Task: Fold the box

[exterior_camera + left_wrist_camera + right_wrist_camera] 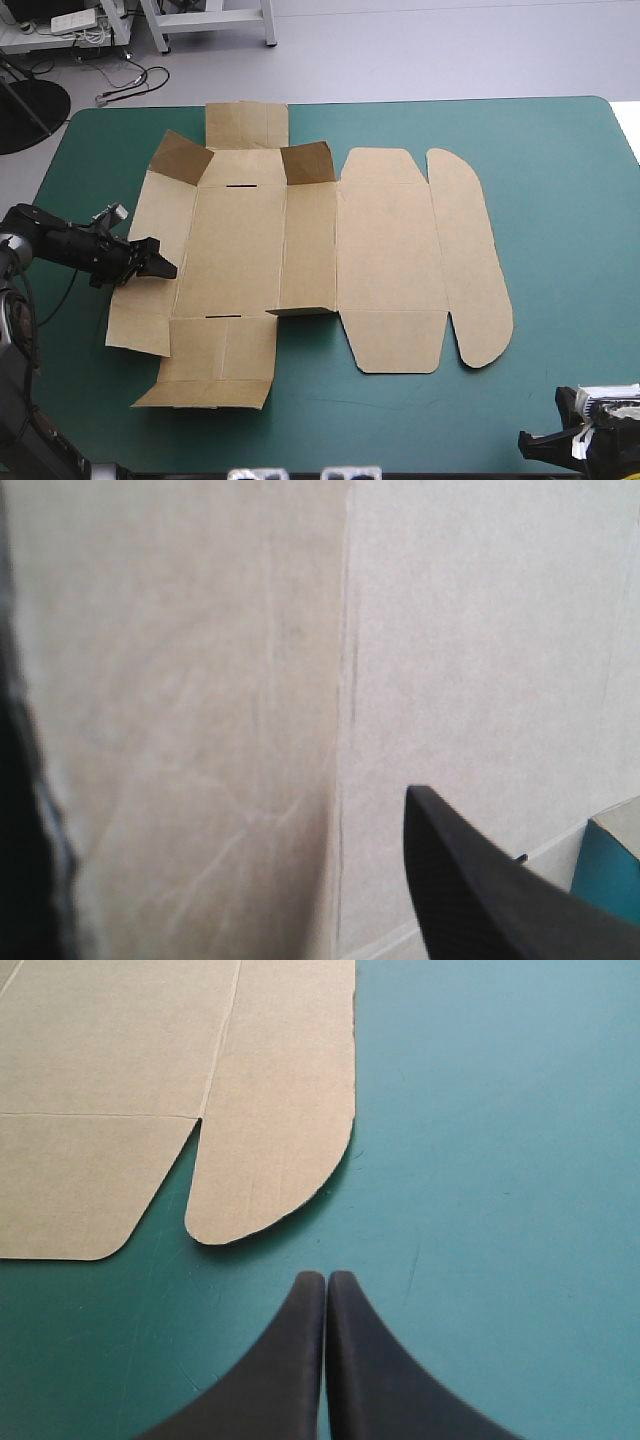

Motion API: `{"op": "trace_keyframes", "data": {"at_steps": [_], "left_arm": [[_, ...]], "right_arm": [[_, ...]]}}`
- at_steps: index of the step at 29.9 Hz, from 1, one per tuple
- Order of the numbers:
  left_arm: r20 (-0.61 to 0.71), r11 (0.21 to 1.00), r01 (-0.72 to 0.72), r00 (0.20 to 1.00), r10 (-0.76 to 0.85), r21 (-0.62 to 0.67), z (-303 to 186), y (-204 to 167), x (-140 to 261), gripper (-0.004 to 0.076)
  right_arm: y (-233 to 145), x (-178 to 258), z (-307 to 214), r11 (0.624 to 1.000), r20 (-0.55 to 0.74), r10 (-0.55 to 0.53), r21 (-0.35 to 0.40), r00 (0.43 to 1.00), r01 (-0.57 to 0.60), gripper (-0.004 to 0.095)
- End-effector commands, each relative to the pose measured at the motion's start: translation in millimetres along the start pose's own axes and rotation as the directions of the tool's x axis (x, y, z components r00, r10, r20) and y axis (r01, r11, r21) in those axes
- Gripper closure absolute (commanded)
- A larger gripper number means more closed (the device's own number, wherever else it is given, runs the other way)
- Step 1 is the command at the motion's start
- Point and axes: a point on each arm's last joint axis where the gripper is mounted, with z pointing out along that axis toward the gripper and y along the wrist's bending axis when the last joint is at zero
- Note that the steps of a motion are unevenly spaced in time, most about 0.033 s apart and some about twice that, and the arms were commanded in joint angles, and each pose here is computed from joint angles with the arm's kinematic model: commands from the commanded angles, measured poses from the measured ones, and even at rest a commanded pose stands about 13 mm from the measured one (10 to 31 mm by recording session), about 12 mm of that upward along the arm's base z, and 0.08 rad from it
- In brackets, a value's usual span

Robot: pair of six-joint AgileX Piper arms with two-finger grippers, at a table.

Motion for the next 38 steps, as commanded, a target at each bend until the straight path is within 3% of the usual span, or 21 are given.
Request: {"op": "trace_keyframes", "data": {"at_steps": [1, 4, 5, 9, 13, 17, 23, 33, 38], "left_arm": [[-0.044, 0.999, -0.010, 0.999, 0.012, 0.048, 0.1, -13.2, 3.4, 0.0456], [-0.040, 0.999, -0.030, 0.999, 0.032, 0.044, -2.9, -16.4, 4.0, 0.0703], [-0.030, 0.998, -0.051, 0.998, 0.053, 0.046, -5.7, -19.2, 3.9, 0.0729], [-0.007, 0.989, -0.146, 0.989, 0.146, -0.016, -22.0, -38.1, 0.3, 0.0733], [-0.018, 0.929, -0.329, 0.943, 0.331, -0.170, -46.9, -75.2, 0.2, 0.0733], [-0.028, 0.804, -0.507, 0.850, 0.526, -0.312, -72.8, -126.5, 5.4, 0.0733], [-0.068, 0.592, -0.685, 0.676, 0.734, -0.424, -84.6, -192.7, 13.0, 0.0734], [-0.131, 0.216, -0.797, 0.345, 0.929, -0.564, -65.6, -271.5, 18.7, 0.0733], [-0.217, -0.045, -0.785, 0.114, 0.970, -0.618, -50.1, -307.4, 28.8, 0.0734]], "right_arm": [[0.4, -11.4, -2.9, 1.000, 0.068, 0.008, -0.003, 0.998, -0.008, 0.0913], [0.5, -11.4, -2.9, 1.000, 0.068, 0.008, -0.004, 0.998, -0.008, 0.0913], [0.5, -11.4, -2.9, 1.000, 0.068, 0.008, -0.004, 0.998, -0.008, 0.0913], [0.6, -11.4, -2.9, 1.000, 0.068, 0.010, -0.006, 0.998, -0.009, 0.0913], [0.7, -11.4, -2.9, 1.000, 0.068, 0.010, -0.006, 0.998, -0.010, 0.0913], [0.7, -11.4, -2.9, 1.000, 0.068, 0.010, -0.006, 0.998, -0.010, 0.0913], [0.7, -11.4, -2.9, 1.000, 0.068, 0.010, -0.006, 0.998, -0.010, 0.0913], [0.7, -11.4, -2.9, 1.000, 0.068, 0.008, -0.006, 0.998, -0.008, 0.0913], [0.7, -11.4, -2.9, 1.000, 0.068, 0.002, -0.006, 0.998, -0.002, 0.0913]]}}
